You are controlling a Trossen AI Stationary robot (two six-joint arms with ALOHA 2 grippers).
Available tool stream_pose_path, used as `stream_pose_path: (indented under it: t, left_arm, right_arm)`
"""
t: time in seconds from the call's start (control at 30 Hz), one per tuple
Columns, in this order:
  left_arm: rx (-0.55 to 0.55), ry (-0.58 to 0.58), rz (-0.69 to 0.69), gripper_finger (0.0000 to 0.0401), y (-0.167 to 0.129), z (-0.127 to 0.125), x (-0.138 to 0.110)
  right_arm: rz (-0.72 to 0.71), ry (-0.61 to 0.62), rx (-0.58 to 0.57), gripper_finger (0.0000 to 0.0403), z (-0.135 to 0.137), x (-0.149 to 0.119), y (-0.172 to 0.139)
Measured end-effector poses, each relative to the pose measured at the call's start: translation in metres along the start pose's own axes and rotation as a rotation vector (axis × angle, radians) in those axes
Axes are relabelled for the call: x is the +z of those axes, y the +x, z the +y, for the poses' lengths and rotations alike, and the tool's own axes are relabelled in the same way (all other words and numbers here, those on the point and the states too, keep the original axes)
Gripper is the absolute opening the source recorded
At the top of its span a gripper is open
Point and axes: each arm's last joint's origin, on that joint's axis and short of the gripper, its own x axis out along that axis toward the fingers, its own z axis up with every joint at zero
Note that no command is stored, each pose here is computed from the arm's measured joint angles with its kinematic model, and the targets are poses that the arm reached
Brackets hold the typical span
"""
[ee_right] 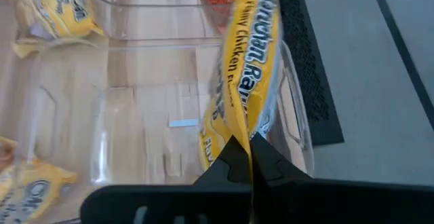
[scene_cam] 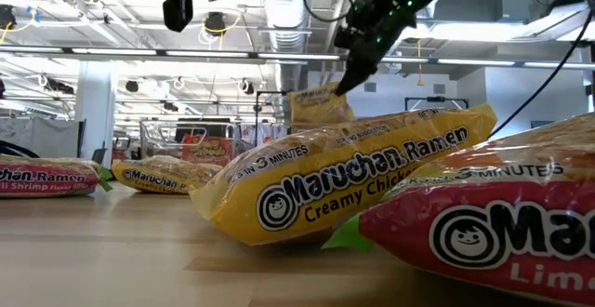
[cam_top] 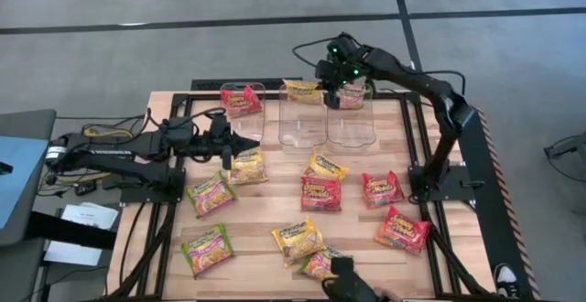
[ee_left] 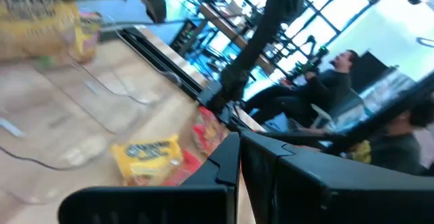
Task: Sort Maruchan noodles
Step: Put the yellow noodle pack into the middle transparent bin
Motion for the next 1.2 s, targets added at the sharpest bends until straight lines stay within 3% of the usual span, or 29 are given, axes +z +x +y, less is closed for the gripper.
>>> stream_pose_path:
  t: [0.47, 0.63, 1.0, 1.2]
  left_arm:
    - [0.156, 0.057, -0.115, 0.0000, -0.001, 0.030, 0.024]
    - [0.188, 0.130, -0.127, 0.0000, -0.001, 0.035, 0.028]
    - [0.235, 0.225, -0.144, 0.0004, -0.003, 0.042, 0.034]
    - [0.233, 0.275, -0.134, 0.0044, -0.003, 0.043, 0.034]
  right_arm:
    - [0.043, 0.006, 0.006, 0.0000, -0.013, -0.017, 0.064]
    - [0.123, 0.018, -0.030, 0.0002, -0.016, -0.028, 0.085]
    - [0.162, 0.058, -0.089, 0.0050, -0.017, -0.030, 0.087]
    - [0.189, 0.130, -0.112, 0.0091, -0.017, -0.032, 0.087]
